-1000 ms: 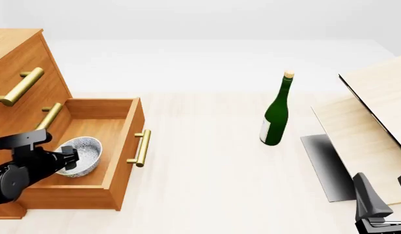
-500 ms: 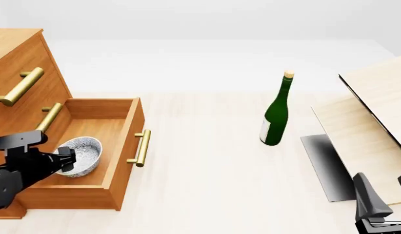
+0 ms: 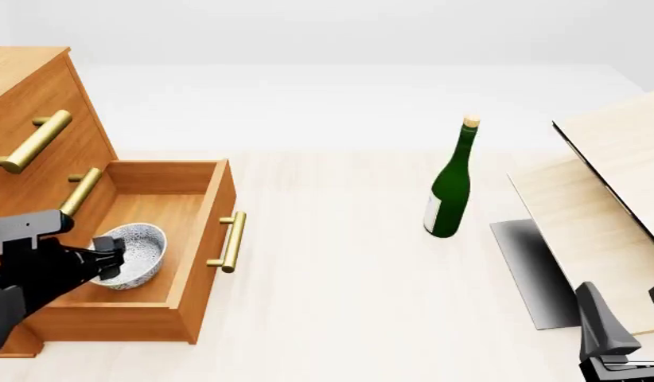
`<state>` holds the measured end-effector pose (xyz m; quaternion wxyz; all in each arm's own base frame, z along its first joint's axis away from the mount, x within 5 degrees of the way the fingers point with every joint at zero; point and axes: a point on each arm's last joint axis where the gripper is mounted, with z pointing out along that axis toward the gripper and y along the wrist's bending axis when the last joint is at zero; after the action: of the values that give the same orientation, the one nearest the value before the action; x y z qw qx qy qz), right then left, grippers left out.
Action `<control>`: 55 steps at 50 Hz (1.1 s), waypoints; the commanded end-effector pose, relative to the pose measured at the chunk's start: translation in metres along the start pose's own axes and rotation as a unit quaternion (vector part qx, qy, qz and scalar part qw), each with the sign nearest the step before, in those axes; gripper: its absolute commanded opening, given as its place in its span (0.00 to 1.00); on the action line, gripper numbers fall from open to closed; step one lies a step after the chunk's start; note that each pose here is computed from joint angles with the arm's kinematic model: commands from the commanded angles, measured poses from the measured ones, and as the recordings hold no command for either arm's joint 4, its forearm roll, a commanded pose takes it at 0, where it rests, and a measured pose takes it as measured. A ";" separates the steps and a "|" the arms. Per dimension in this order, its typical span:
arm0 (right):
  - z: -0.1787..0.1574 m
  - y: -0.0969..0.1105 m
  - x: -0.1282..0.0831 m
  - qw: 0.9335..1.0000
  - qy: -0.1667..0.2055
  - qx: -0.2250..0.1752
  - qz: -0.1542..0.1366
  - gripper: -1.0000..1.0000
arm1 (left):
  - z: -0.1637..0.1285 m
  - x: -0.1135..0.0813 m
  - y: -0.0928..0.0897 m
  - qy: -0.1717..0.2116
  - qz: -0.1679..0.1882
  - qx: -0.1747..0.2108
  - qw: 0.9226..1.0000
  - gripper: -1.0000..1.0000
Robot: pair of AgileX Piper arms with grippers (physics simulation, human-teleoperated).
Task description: Put the bowl in the bottom drawer of the cabinet and close it.
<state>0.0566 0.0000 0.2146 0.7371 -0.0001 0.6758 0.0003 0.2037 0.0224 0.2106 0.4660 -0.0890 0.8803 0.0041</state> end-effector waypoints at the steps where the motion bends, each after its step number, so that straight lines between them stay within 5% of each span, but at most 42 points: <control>1: 0.000 0.000 0.000 1.000 0.000 0.000 0.000 1.00 | -0.007 -0.001 -0.009 -0.005 0.006 0.019 1.000 1.00; 26: 0.000 0.000 0.000 1.000 0.000 0.000 0.000 1.00 | -0.015 0.000 -0.016 -0.014 0.026 0.035 0.999 1.00; 55: 0.000 0.000 0.000 1.000 0.000 0.000 0.000 1.00 | -0.029 0.004 -0.049 -0.019 0.058 0.113 0.992 1.00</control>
<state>0.0566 0.0000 0.2146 0.7371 -0.0001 0.6758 0.0003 0.1893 -0.0171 0.2243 0.4867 -0.0082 0.8722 -0.0486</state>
